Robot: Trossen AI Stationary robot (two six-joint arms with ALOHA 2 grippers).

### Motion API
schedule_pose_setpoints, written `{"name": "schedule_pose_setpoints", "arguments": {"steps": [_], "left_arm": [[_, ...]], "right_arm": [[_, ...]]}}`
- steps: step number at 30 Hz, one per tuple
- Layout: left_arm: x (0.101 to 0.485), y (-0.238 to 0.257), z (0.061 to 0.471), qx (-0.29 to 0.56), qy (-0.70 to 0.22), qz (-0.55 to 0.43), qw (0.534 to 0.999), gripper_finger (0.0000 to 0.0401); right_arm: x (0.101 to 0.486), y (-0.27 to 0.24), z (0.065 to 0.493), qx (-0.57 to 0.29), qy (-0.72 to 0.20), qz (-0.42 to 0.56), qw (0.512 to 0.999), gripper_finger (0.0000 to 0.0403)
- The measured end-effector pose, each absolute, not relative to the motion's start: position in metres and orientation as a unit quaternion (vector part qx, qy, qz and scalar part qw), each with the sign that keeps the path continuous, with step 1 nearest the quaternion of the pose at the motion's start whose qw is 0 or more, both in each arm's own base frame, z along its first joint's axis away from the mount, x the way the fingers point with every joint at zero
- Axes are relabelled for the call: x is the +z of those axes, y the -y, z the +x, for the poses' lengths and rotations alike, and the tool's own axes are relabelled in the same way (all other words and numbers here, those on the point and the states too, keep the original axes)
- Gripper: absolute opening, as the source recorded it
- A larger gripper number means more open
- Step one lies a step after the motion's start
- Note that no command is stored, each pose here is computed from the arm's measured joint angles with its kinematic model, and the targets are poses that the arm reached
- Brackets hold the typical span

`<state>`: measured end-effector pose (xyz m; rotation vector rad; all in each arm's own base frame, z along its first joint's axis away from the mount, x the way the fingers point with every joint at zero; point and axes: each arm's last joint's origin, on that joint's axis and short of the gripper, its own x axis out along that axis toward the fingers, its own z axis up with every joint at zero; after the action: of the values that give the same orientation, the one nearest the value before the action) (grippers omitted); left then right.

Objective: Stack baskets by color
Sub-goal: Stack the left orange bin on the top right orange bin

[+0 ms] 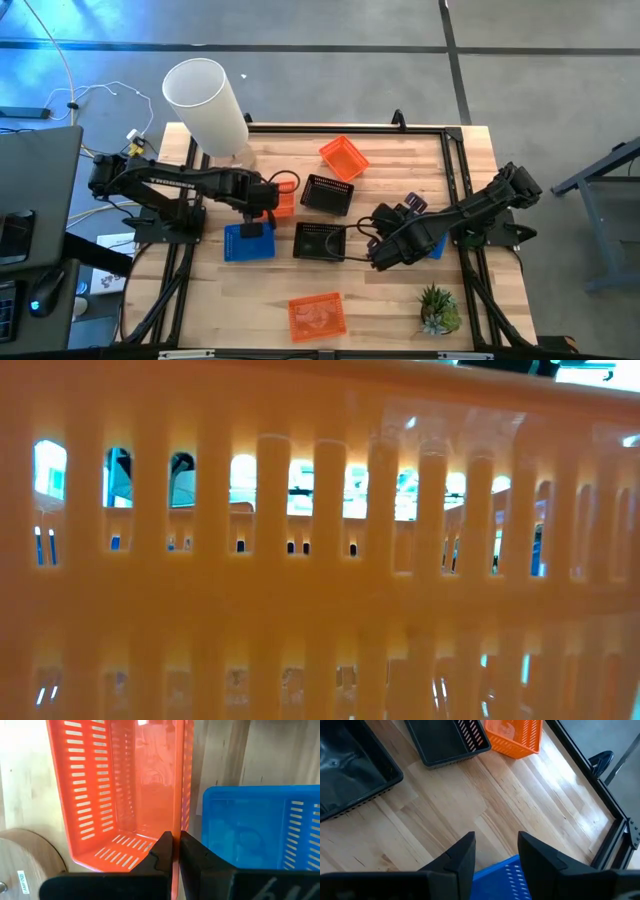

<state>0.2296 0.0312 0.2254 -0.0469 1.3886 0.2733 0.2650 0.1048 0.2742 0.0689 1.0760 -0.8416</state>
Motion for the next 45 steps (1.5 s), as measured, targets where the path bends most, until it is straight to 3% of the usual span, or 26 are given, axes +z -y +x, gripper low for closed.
{"name": "schedule_pose_setpoints", "arguments": {"steps": [17, 34, 45], "left_arm": [[0.228, 0.008, 0.231, 0.116, -0.633, -0.032, 0.765, 0.0000], [0.288, 0.047, 0.241, 0.133, -0.555, 0.059, 0.819, 0.0000], [0.311, 0.080, 0.238, 0.114, -0.509, 0.034, 0.852, 0.0000]], "right_arm": [[0.274, -0.107, 0.270, -0.380, -0.484, 0.047, 0.787, 0.0135], [0.274, -0.109, 0.274, -0.373, -0.470, 0.064, 0.798, 0.0135], [0.274, -0.095, 0.282, -0.391, -0.459, 0.087, 0.793, 0.0135]]}}
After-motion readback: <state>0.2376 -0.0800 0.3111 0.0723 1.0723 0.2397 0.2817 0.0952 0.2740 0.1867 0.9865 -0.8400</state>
